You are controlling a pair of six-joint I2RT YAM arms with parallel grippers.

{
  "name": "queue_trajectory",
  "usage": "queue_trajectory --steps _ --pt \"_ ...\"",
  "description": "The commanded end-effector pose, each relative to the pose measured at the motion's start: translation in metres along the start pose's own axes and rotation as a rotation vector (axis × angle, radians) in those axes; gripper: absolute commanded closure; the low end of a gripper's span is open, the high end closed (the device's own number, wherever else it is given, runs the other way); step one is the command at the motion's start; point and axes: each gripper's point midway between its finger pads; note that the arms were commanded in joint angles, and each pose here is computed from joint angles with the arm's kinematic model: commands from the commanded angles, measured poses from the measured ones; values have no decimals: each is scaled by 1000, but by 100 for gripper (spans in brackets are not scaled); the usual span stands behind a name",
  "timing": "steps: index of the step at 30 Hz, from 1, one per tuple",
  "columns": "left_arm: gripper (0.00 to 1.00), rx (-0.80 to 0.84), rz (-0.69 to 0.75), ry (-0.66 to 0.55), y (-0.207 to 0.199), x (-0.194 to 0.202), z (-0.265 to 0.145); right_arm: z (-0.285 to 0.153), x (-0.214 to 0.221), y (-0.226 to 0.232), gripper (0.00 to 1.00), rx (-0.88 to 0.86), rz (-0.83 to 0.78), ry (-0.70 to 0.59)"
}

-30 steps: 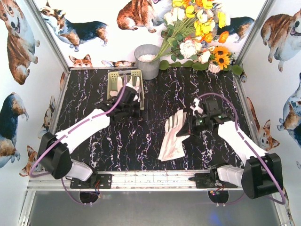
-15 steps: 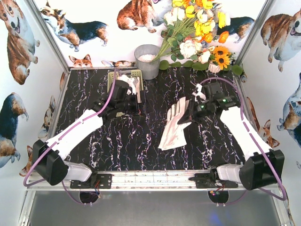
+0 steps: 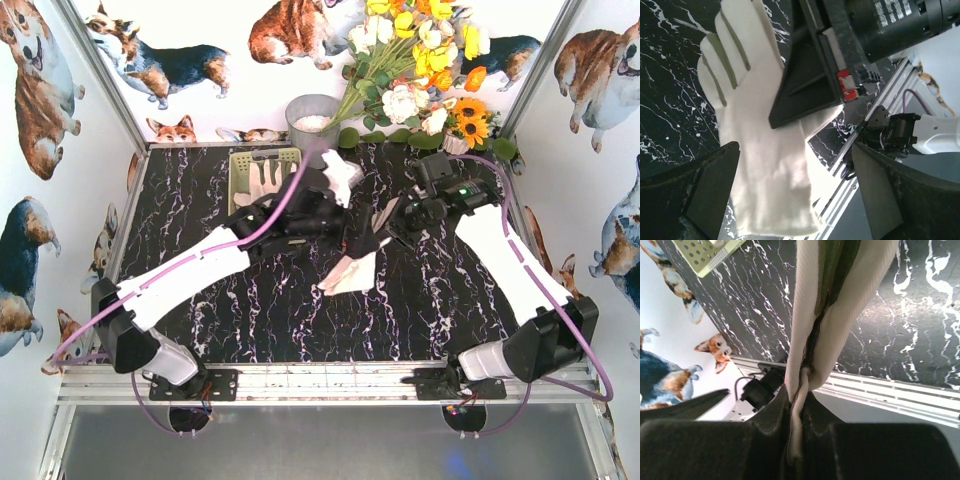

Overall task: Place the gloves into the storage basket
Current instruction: Pick up the glove at the corner of the board, then turn over the glove.

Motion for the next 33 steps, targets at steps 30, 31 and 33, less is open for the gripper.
queue_trajectory --steps 30,31,33 --pt "66 -351 432 260 26 42 55 6 -16 40 100 64 273 -40" --pt "72 -358 426 261 27 42 56 7 -16 39 100 67 274 -39" --pt "86 -374 416 260 29 42 56 7 -16 39 100 61 270 -44"
Point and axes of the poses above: each gripper's point midway between its finger pads, its own z axis out along the fingers, its own y axis along the line the jaws close on, x = y × z, and after that the axes turned 1 degree about z, right-handed
